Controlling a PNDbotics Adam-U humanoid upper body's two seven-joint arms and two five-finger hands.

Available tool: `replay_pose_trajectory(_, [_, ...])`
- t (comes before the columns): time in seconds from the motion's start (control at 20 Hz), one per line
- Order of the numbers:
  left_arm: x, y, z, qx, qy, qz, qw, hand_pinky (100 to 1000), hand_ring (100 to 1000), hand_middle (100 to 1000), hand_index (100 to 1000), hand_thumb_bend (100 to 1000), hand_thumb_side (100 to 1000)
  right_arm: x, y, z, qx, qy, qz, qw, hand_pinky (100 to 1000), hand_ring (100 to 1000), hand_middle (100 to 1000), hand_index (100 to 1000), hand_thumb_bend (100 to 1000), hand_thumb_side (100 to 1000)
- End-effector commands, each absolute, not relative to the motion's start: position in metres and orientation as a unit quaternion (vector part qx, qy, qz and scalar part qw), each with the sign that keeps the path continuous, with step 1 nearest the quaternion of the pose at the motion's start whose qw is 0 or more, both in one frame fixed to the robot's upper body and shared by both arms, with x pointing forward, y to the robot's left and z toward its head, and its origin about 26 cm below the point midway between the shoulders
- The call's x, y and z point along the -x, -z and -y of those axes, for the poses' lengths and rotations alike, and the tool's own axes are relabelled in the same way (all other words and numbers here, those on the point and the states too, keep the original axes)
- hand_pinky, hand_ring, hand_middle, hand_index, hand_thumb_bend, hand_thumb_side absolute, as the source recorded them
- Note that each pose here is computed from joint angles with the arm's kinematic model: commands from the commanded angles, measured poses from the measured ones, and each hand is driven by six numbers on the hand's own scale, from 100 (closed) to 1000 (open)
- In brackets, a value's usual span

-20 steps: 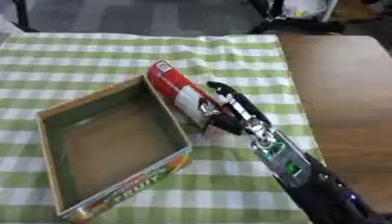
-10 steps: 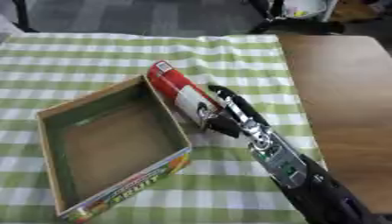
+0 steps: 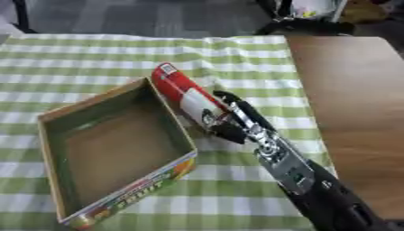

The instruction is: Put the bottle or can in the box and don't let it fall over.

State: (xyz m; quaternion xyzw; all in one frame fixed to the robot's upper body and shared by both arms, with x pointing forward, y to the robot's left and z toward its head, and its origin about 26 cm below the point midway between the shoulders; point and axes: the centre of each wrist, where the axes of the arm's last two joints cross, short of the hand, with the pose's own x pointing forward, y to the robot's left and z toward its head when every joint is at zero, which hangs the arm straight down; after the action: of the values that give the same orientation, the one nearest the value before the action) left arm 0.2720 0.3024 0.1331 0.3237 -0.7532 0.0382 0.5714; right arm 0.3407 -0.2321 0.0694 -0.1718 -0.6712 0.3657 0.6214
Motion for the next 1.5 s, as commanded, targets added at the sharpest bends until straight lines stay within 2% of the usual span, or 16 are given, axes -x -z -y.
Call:
replay_pose_trajectory(0.05, [-0.272, -0.139, -0.303, -0.323, -0.035, 0.761, 0.562, 566, 560, 659, 681, 118, 730, -0.34, -0.075, 0.235, 0.181, -0.367, 0.671, 0.618, 684, 1000, 1000, 1000, 100, 655])
replay_pose_trajectory(0.3, [-0.272, -0.139, -0.303, -0.322, -0.035, 0.761, 0.563, 568, 562, 660, 681, 117, 732, -0.338, -0.075, 0.235, 0.18, -0.364, 0.663, 0.629, 625, 1000, 1000, 1000, 100, 640])
replay_pose_trajectory(1.0, [-0.272, -0.139, -0.303, -0.32, -0.035, 0.761, 0.563, 568, 564, 662, 680, 112, 733, -0.34, -0.069, 0.23, 0.189, -0.363, 0.643, 0.647, 600, 951, 1000, 1000, 100, 630])
replay_pose_trajectory(1.35, [-0.272, -0.139, -0.303, -0.319, -0.036, 0.761, 0.563, 568, 564, 663, 680, 110, 734, -0.342, -0.065, 0.227, 0.194, -0.385, 0.633, 0.643, 630, 972, 1000, 1000, 100, 572])
replay_pose_trajectory(1.5, [-0.272, -0.139, -0.303, -0.319, -0.037, 0.762, 0.563, 567, 565, 663, 680, 109, 734, -0.343, -0.063, 0.228, 0.2, -0.394, 0.626, 0.643, 638, 977, 1000, 1000, 100, 503])
